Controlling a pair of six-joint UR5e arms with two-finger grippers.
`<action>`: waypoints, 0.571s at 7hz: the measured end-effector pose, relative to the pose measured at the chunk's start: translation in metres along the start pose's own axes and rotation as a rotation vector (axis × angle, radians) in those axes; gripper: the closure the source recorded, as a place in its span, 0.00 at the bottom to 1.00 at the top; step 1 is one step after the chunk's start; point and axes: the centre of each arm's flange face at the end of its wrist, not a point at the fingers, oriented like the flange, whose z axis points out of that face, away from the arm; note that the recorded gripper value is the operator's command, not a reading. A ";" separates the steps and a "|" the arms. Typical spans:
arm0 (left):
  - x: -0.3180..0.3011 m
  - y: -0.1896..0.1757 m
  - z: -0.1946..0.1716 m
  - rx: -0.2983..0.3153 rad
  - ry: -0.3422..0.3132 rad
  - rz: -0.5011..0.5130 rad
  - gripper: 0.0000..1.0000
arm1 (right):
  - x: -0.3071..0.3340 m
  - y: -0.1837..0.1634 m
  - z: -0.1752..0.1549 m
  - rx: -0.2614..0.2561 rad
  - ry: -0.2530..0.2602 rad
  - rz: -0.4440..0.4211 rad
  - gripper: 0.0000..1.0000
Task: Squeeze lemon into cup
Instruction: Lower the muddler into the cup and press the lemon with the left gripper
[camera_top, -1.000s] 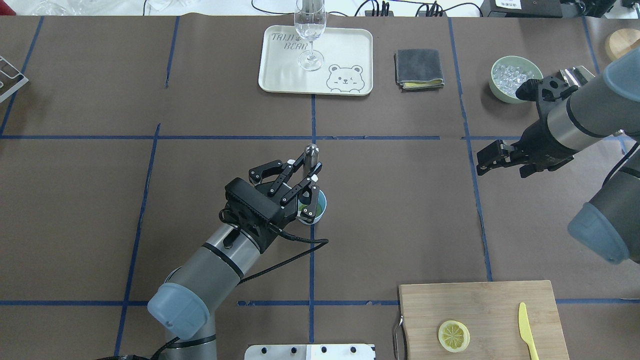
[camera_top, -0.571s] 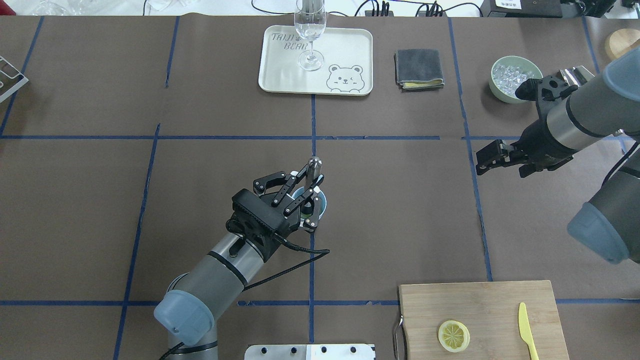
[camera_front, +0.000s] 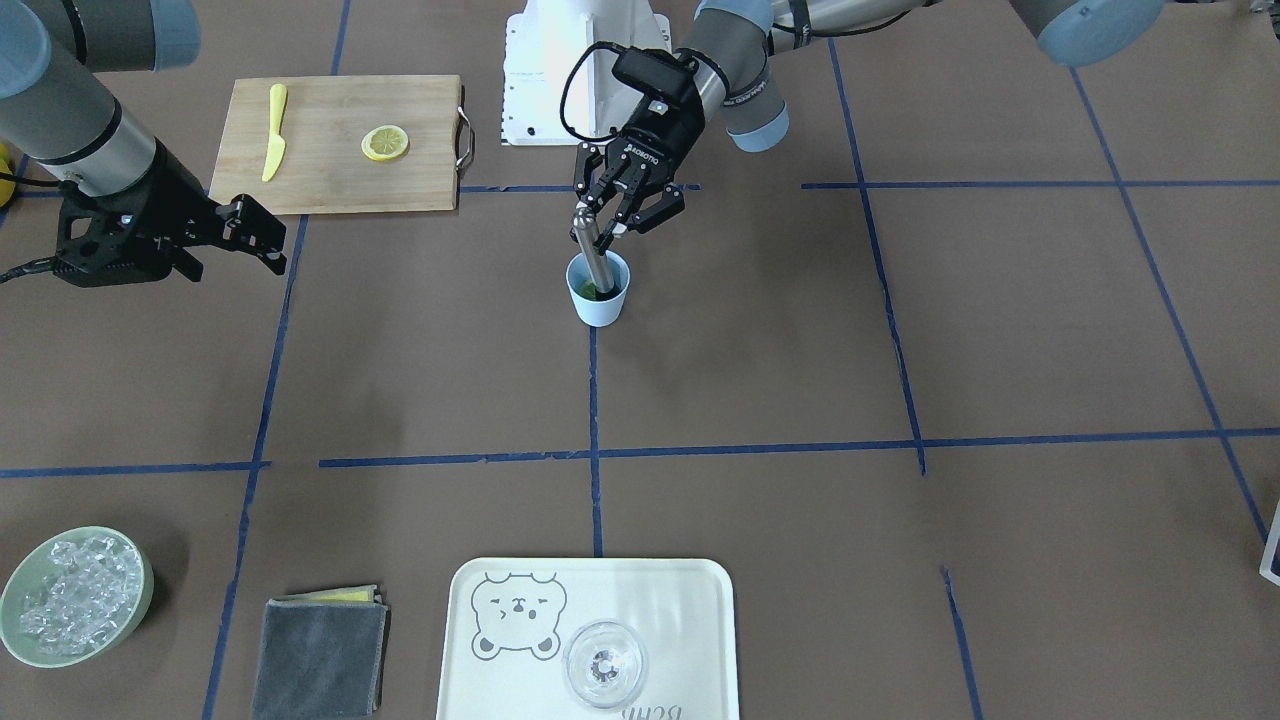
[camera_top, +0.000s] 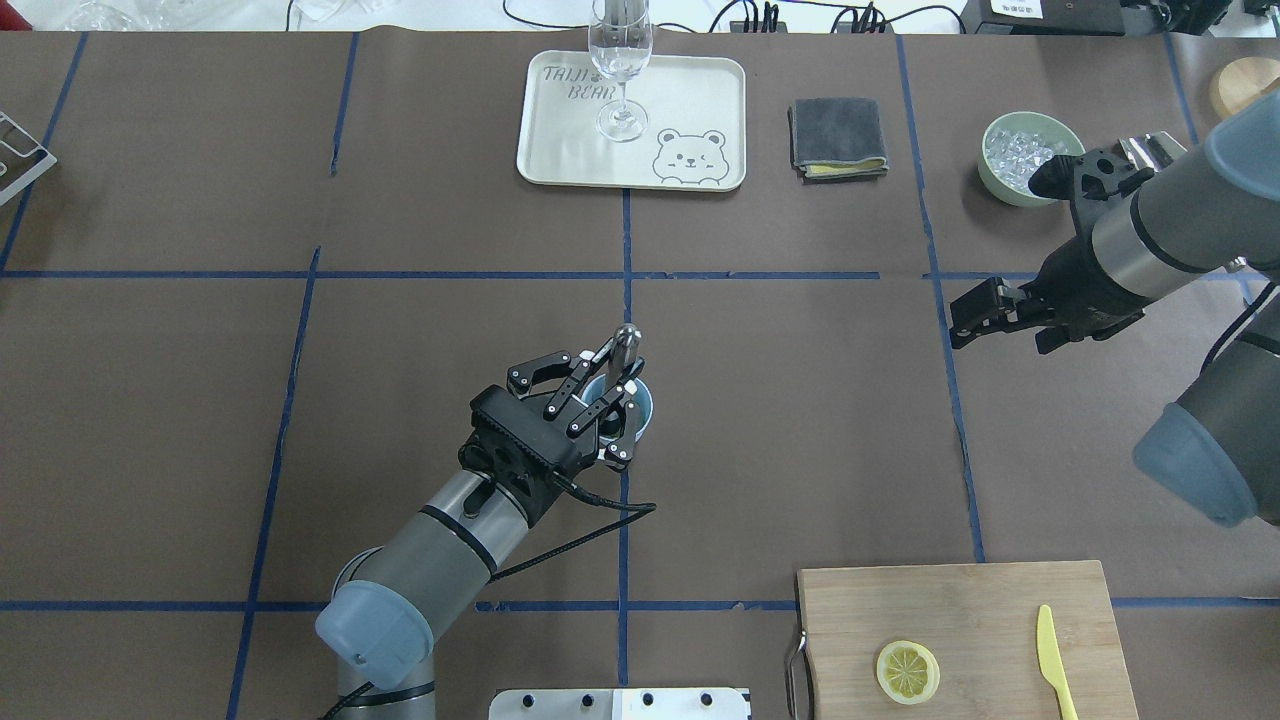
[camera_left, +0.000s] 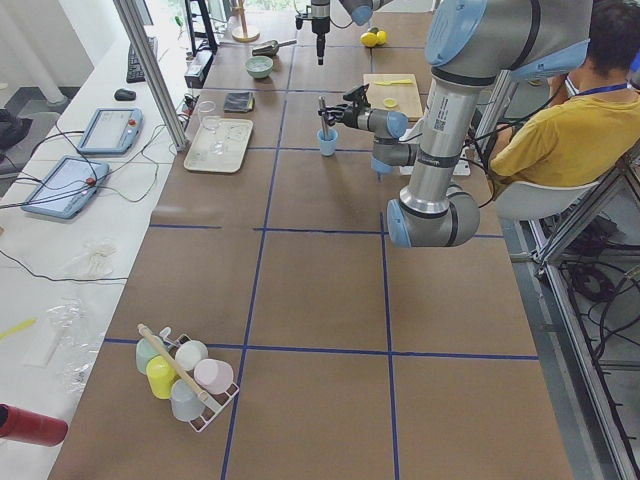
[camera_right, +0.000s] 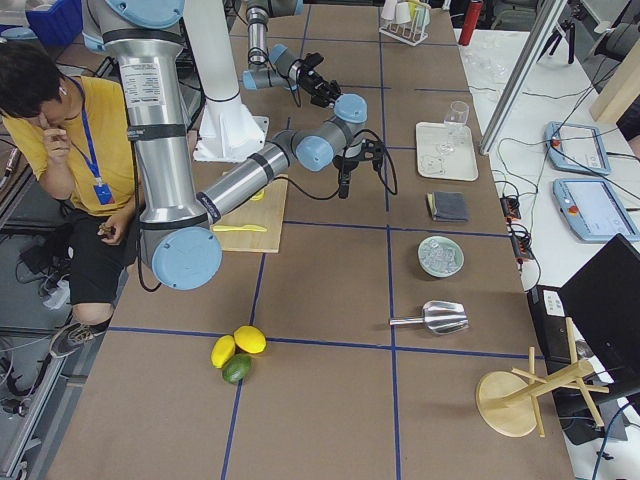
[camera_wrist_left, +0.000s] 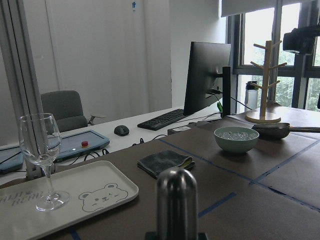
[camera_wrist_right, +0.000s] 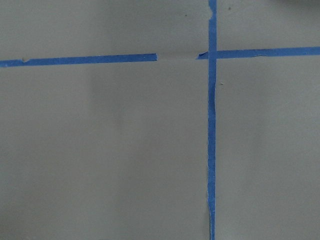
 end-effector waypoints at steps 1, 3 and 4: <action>0.000 0.001 0.000 -0.001 0.000 0.001 1.00 | 0.000 0.000 0.000 0.000 0.000 0.001 0.00; 0.000 0.003 0.000 -0.005 0.000 0.004 1.00 | 0.000 0.000 0.000 0.000 0.000 0.001 0.00; 0.000 0.004 0.000 -0.006 0.001 0.004 1.00 | -0.001 0.000 0.000 0.000 0.000 0.001 0.00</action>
